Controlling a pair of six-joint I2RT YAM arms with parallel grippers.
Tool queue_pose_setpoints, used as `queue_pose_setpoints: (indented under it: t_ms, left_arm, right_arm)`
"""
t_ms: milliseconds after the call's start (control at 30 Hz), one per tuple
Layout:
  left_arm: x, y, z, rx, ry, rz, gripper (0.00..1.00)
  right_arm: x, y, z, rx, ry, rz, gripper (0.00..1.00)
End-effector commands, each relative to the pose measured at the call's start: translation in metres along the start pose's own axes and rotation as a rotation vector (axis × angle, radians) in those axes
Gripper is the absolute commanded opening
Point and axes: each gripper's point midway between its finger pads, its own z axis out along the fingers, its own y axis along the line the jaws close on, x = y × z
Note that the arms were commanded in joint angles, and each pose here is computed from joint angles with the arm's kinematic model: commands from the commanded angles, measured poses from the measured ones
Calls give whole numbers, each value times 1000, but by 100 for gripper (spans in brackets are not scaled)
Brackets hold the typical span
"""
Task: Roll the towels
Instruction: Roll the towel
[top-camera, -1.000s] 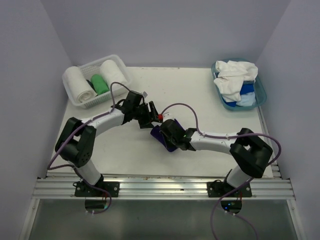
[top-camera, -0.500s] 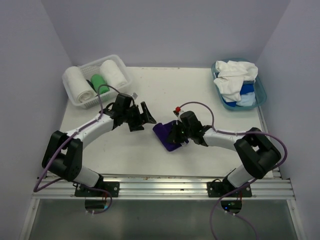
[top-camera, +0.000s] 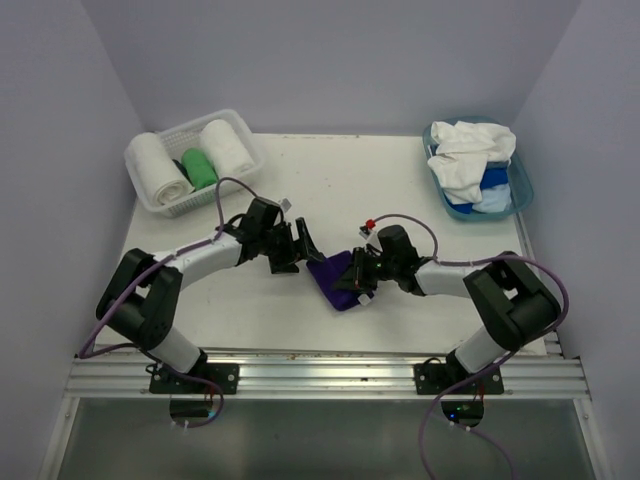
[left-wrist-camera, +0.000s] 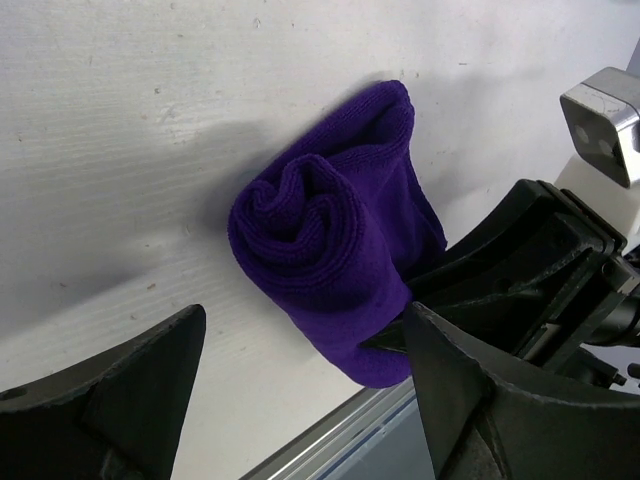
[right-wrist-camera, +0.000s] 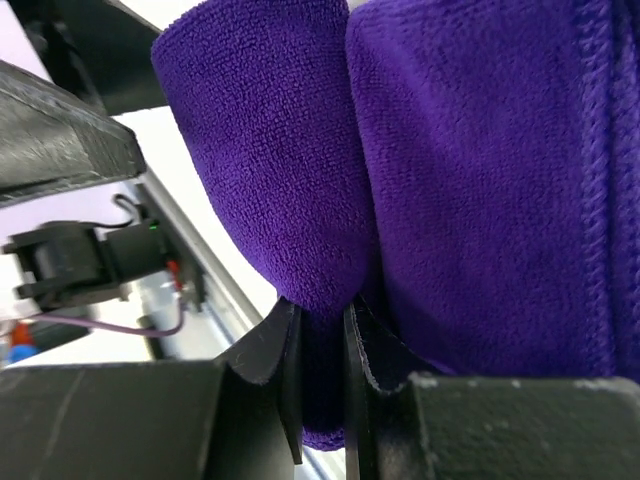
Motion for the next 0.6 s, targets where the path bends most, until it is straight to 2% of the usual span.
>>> queue_pose_setpoints:
  t_ms: [0, 233, 333, 467, 567]
  left_arm:
    - [-2, -7, 4, 40, -17, 8, 83]
    - [-3, -6, 27, 40, -4, -15, 74]
    - [2, -5, 37, 45, 16, -27, 67]
    - [5, -2, 45, 38, 33, -43, 48]
    - [8, 3, 47, 19, 48, -51, 35]
  right_arm:
    - [4, 11, 0, -89, 43, 83, 0]
    - [0, 10, 3, -117, 54, 147, 0]
    - [-1, 7, 4, -107, 53, 169, 0]
    - [3, -2, 5, -60, 63, 187, 0]
    - [4, -8, -2, 4, 65, 132, 25]
